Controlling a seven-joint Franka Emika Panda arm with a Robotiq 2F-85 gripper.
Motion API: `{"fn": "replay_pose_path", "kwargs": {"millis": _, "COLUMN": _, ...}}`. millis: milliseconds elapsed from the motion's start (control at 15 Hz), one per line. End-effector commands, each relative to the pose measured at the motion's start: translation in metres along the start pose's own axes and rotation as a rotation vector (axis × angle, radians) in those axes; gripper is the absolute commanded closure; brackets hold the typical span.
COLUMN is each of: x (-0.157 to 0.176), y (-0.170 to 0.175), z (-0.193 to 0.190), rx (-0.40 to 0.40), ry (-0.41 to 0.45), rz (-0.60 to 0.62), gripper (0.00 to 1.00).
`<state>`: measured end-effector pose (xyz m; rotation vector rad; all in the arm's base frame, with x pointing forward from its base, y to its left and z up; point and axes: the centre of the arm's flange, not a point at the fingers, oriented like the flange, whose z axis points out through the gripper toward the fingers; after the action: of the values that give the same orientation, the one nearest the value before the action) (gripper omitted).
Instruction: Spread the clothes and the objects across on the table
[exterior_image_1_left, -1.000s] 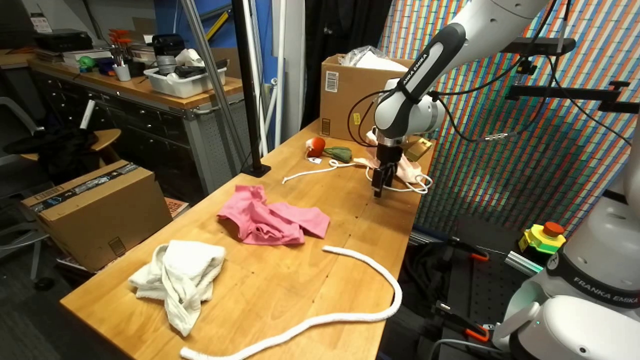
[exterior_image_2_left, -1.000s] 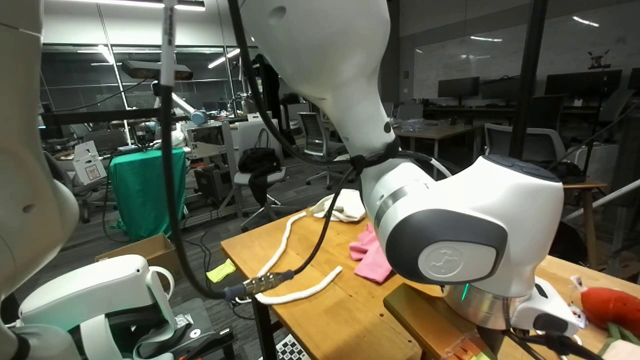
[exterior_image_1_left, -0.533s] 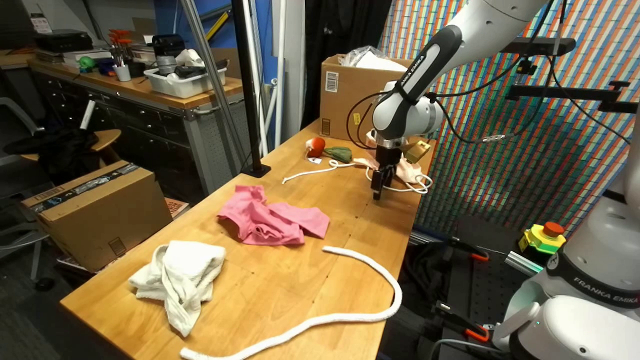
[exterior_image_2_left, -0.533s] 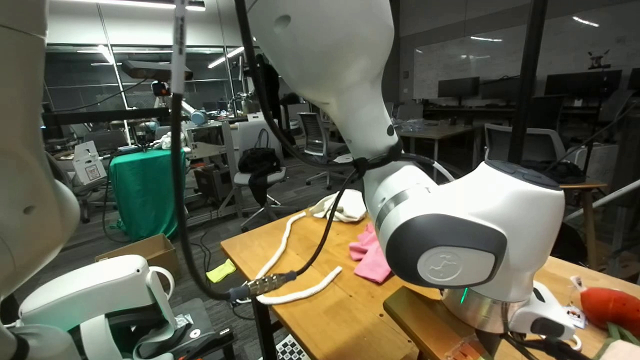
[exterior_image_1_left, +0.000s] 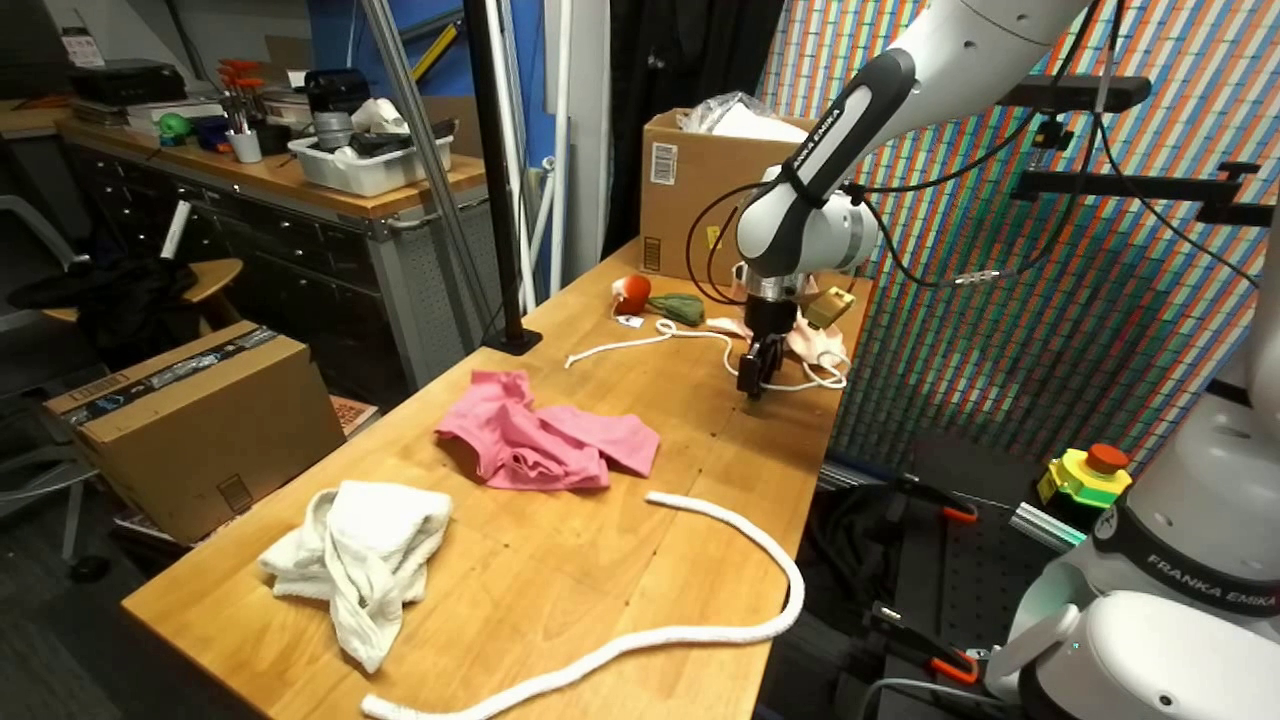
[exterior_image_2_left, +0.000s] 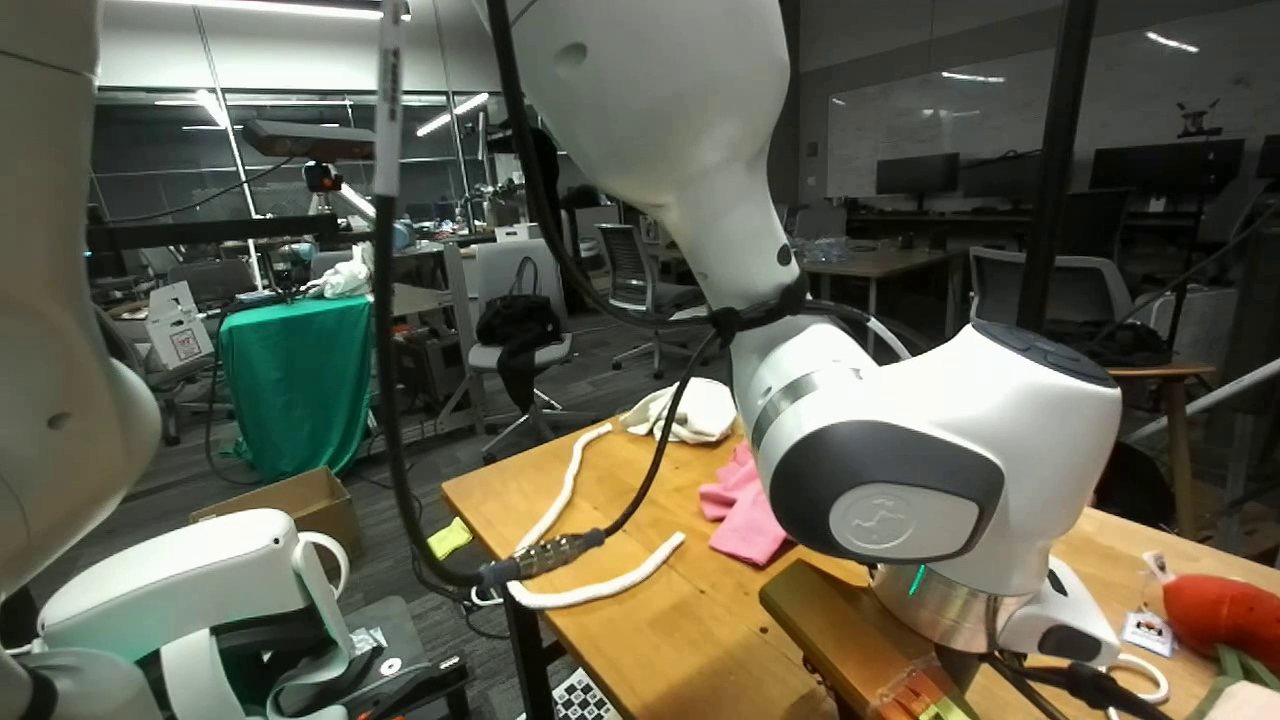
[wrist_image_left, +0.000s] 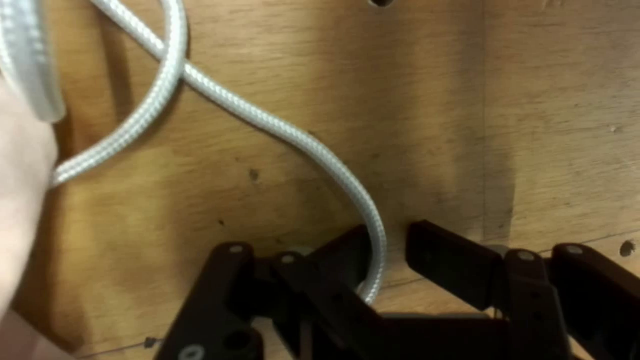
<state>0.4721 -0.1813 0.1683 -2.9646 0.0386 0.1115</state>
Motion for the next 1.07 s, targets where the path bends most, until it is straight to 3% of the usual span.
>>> {"fn": "replay_pose_path", "kwargs": {"millis": 0, "x": 0.004, "y": 0.003, "z": 0.007, "rx": 0.03, "ry": -0.007, "rz": -0.019, "gripper": 0.97}}
{"fn": "replay_pose_path", "kwargs": {"millis": 133, "x": 0.005, "y": -0.002, "z": 0.006, "rx": 0.027, "ry": -0.01, "rz": -0.038, "gripper": 0.99}}
{"fn": "replay_pose_path", "kwargs": {"millis": 267, "x": 0.007, "y": -0.008, "z": 0.005, "rx": 0.023, "ry": -0.01, "rz": -0.063, "gripper": 0.94}}
{"fn": "replay_pose_path", "kwargs": {"millis": 467, "x": 0.01, "y": -0.025, "z": 0.004, "rx": 0.014, "ry": -0.014, "rz": -0.113, "gripper": 0.94}}
{"fn": "replay_pose_path", "kwargs": {"millis": 1000, "x": 0.039, "y": -0.121, "z": 0.015, "rx": -0.059, "ry": -0.064, "rz": -0.347, "gripper": 0.95}}
